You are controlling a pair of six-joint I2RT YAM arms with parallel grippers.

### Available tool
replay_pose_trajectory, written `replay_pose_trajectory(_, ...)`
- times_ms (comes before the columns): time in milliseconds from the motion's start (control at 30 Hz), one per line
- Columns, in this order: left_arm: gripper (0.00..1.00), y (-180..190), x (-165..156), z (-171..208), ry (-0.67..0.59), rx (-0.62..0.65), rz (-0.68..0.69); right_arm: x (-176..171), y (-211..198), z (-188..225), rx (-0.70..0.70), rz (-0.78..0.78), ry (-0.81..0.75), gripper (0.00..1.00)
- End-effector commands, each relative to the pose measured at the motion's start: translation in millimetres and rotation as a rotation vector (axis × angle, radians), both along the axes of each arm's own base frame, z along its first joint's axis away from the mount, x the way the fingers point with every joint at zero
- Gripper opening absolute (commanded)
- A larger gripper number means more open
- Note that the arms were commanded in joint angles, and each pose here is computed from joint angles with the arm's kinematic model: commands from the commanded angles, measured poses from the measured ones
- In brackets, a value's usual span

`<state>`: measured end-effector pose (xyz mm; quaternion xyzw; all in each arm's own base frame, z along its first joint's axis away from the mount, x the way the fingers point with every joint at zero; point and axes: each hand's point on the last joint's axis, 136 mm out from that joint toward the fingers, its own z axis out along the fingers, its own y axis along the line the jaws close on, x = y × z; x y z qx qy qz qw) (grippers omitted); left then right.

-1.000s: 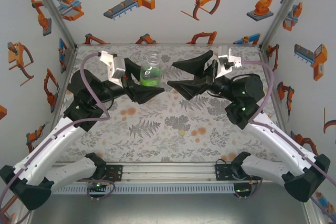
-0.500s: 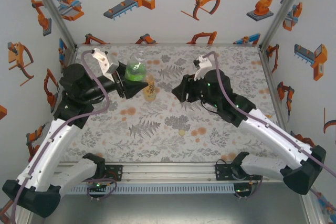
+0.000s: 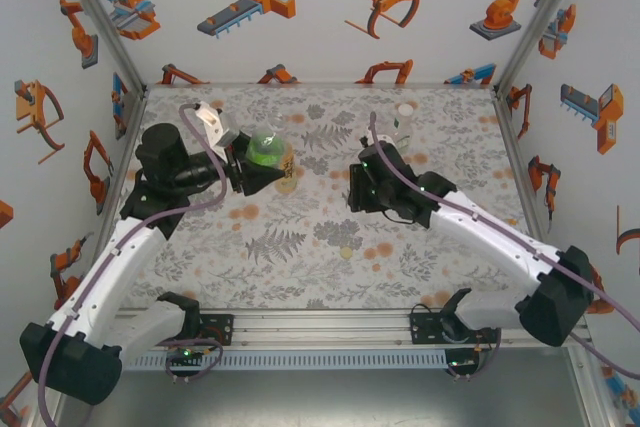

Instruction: Screw on the bottle caps

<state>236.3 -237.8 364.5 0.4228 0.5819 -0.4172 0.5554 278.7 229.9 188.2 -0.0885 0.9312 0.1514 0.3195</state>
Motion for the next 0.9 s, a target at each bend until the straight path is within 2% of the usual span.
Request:
replay_pose_trajectory(0, 0.00, -1.0, -3.3, 3.5, -0.037, -0.034, -0.025, 5.6, -8.4, -15.8, -0.055, -0.003, 0.069, 0.46)
replay_pose_trajectory(333, 0.00, 0.0, -1.3, -12.1, -0.008, -0.013, -0.004, 24.9, -11.4, -72.0, -0.177, -0.021, 0.179, 0.48)
replay_pose_trajectory(867, 0.02, -9.1, -4.5, -22.8, 0.013, 0.015, -0.021, 30.8, -13.7, -137.8, -0.182, -0.053, 0.323, 0.50)
